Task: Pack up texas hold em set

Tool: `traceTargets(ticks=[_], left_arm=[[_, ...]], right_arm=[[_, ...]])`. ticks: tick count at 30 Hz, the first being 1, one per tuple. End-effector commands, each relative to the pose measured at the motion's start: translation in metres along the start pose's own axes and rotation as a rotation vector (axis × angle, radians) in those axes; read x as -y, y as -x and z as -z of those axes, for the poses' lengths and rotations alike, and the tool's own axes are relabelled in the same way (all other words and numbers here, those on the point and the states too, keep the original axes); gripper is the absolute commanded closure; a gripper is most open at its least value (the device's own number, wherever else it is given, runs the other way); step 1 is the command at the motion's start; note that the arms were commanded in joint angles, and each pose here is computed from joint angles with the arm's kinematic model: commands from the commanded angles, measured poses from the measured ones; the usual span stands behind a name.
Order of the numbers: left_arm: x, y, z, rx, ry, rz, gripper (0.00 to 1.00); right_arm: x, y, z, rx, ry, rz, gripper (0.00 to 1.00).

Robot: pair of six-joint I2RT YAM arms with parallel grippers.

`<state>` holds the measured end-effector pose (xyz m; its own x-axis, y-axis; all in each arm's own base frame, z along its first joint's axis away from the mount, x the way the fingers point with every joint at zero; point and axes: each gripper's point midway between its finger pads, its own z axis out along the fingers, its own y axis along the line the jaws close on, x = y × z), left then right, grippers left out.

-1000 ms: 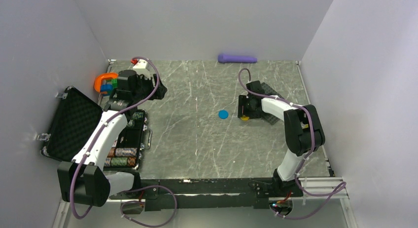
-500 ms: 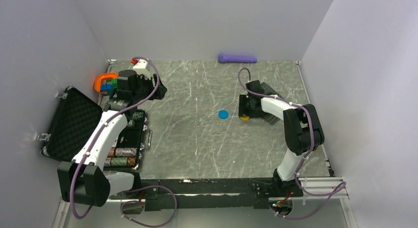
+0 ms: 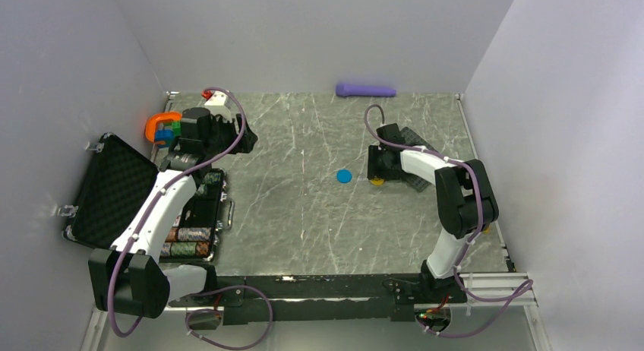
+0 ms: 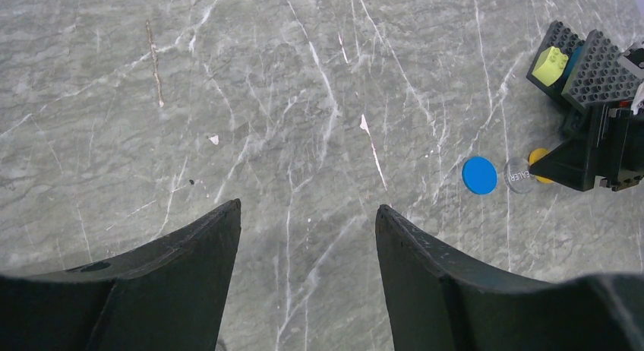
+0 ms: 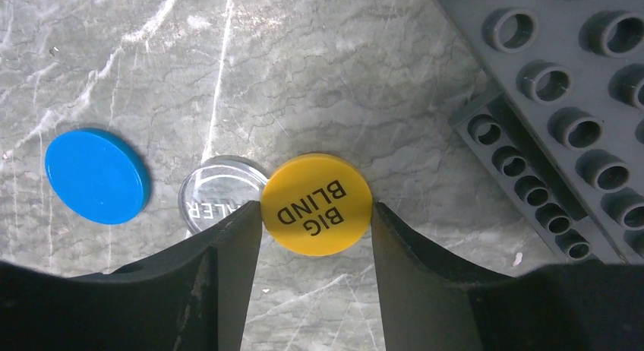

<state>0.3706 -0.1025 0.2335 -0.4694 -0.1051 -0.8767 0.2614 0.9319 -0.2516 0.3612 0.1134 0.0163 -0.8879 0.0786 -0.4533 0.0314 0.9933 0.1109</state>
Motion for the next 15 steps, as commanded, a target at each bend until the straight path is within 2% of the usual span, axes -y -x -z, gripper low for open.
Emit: traceTargets(ticks=[1, 8, 15], left_arm=[[0.011, 0.019, 0.007, 0.07, -0.039, -0.019, 0.3], [0.015, 0.017, 0.006, 0.064, -0.066, -0.018, 0.3], [0.038, 0.002, -0.006, -0.006, -0.159, -0.033, 0.3]], right_arm=[[0.007, -0.01, -0.01, -0.038, -0.043, 0.025, 0.46], [0.006, -0.001, 0.004, -0.007, -0.043, 0.043, 0.59], [-0.012, 0.01, 0.036, 0.074, 0.037, 0.123, 0.66]])
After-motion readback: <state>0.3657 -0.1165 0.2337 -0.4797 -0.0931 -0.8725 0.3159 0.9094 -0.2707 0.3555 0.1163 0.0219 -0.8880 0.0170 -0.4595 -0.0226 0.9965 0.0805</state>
